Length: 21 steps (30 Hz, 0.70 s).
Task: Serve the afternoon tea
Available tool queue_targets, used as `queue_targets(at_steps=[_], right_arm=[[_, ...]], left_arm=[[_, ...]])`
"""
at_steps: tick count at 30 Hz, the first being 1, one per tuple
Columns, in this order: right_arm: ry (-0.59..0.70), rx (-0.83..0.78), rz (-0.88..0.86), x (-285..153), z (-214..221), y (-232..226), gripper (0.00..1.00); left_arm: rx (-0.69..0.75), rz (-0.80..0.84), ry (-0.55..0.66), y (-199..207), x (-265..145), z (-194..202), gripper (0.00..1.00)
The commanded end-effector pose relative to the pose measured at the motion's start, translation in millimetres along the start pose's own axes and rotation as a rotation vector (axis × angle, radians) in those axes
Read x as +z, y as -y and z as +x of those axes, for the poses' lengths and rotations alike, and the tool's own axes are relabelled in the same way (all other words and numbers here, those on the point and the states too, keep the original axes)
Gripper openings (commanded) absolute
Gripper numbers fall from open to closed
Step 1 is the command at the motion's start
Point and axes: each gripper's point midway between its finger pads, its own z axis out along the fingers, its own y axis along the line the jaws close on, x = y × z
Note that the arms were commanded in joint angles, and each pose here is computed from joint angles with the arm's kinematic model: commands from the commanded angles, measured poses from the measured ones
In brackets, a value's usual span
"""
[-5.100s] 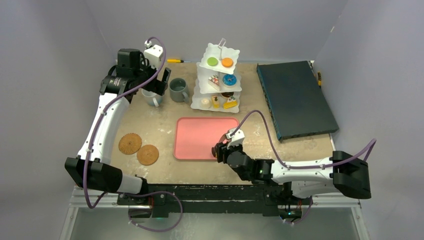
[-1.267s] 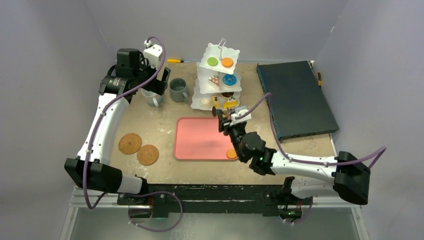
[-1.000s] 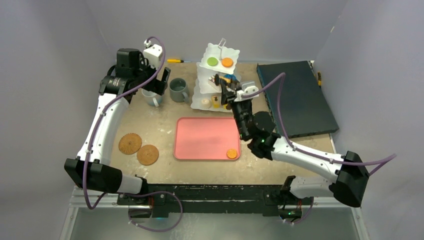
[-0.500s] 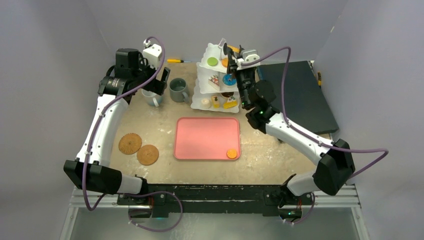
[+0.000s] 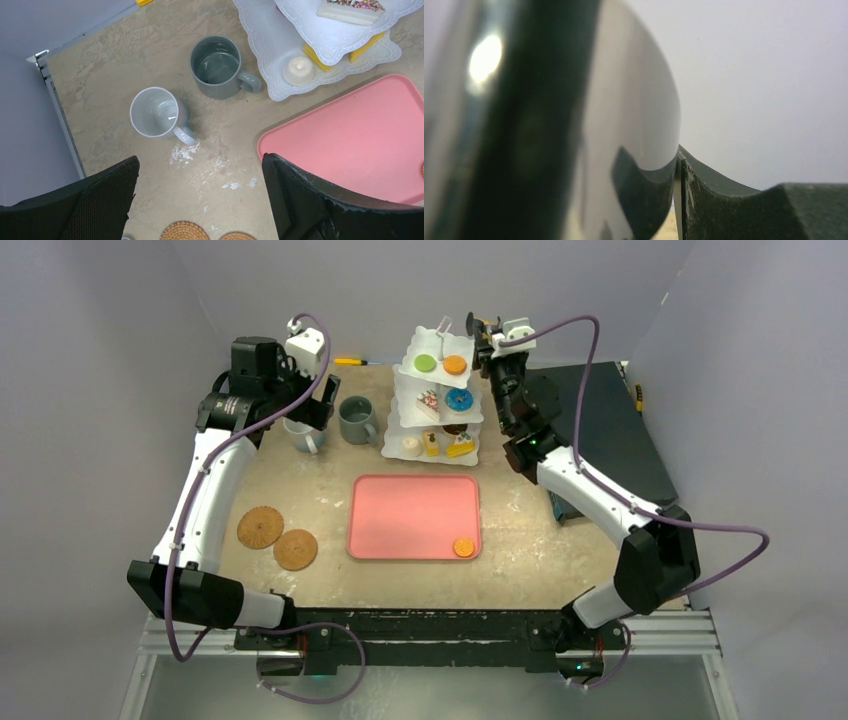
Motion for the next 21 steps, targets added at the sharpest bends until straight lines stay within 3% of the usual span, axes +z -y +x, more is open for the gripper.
queue_targets(at_steps=[1, 21], right_arm=[[0.056, 0.053, -0.066, 20, -17, -9, 0.42], [-0.006, 0.05, -0.175, 49, 26, -27, 0.46]], left_arm=[[0.011, -0.031, 0.084, -9, -14, -25, 0.92], [0.011, -0.039, 0.066, -11, -8, -20, 0.92]])
